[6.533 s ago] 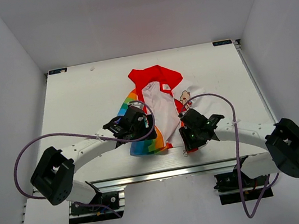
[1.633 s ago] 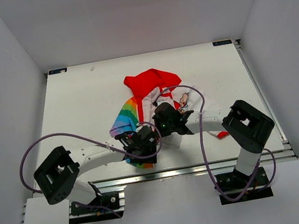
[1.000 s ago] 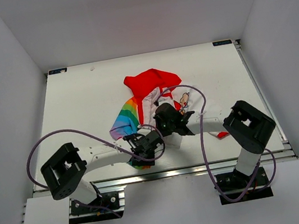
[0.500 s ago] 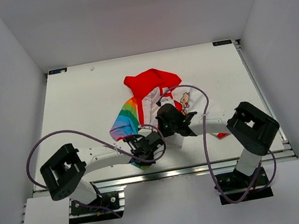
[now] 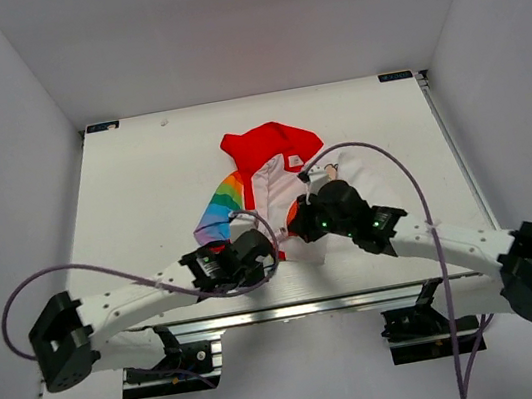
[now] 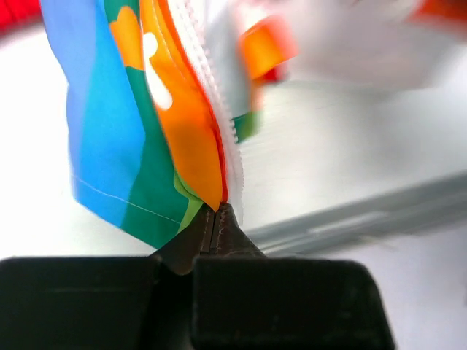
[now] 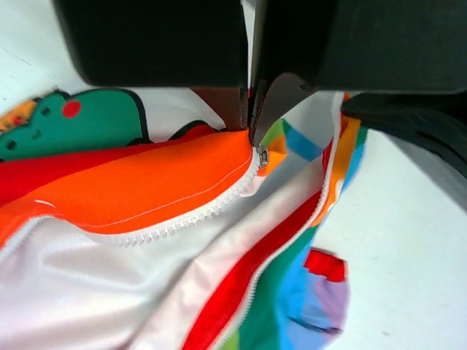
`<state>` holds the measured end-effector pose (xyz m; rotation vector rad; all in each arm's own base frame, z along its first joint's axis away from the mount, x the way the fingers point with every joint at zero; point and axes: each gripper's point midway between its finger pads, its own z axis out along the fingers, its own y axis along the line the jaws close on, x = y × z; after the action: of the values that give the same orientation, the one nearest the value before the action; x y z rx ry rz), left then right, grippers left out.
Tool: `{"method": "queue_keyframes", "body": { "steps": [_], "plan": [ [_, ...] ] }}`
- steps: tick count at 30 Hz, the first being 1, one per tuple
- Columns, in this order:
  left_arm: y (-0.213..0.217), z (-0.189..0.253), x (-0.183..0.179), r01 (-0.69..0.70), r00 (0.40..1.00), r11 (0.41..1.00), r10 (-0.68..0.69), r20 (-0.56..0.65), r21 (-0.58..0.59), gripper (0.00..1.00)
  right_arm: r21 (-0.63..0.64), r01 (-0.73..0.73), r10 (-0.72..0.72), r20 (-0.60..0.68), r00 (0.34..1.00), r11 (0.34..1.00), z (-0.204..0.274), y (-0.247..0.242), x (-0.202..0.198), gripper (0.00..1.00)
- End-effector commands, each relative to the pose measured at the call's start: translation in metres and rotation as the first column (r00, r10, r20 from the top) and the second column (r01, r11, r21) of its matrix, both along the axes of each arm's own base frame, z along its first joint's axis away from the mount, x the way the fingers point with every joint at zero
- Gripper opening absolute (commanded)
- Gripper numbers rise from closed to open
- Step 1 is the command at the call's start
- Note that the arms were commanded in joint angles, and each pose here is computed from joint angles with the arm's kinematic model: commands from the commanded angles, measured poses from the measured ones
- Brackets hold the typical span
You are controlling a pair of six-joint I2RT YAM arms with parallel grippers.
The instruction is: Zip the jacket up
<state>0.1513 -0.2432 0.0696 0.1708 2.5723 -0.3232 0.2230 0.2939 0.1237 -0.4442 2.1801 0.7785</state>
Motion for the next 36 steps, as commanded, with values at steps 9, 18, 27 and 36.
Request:
{"method": "queue_keyframes", "body": {
  "steps": [9, 18, 27, 36],
  "plan": [
    [-0.035, 0.124, 0.031, 0.095, 0.947, 0.916, 0.037, 0.318, -0.39, 0.0, 0.214, -0.254, 0.209, 0.209, 0.955, 0.943, 0.057, -0.02, -0.062, 0.0],
    [-0.055, 0.124, 0.05, 0.117, 0.924, 0.922, 0.035, 0.38, -0.369, 0.0, 0.242, -0.405, 0.309, 0.352, 0.884, 0.882, 0.081, -0.013, -0.078, 0.0],
    [-0.074, 0.143, 0.042, 0.205, 0.923, 0.892, -0.038, 0.383, -0.403, 0.0, 0.237, -0.132, 0.034, 0.379, 0.925, 0.963, 0.085, -0.007, -0.007, 0.0],
    [-0.073, 0.158, 0.042, 0.233, 0.908, 0.883, -0.049, 0.416, -0.406, 0.0, 0.342, -0.094, -0.065, 0.426, 0.902, 0.935, 0.097, 0.002, 0.012, 0.0]
  ]
}}
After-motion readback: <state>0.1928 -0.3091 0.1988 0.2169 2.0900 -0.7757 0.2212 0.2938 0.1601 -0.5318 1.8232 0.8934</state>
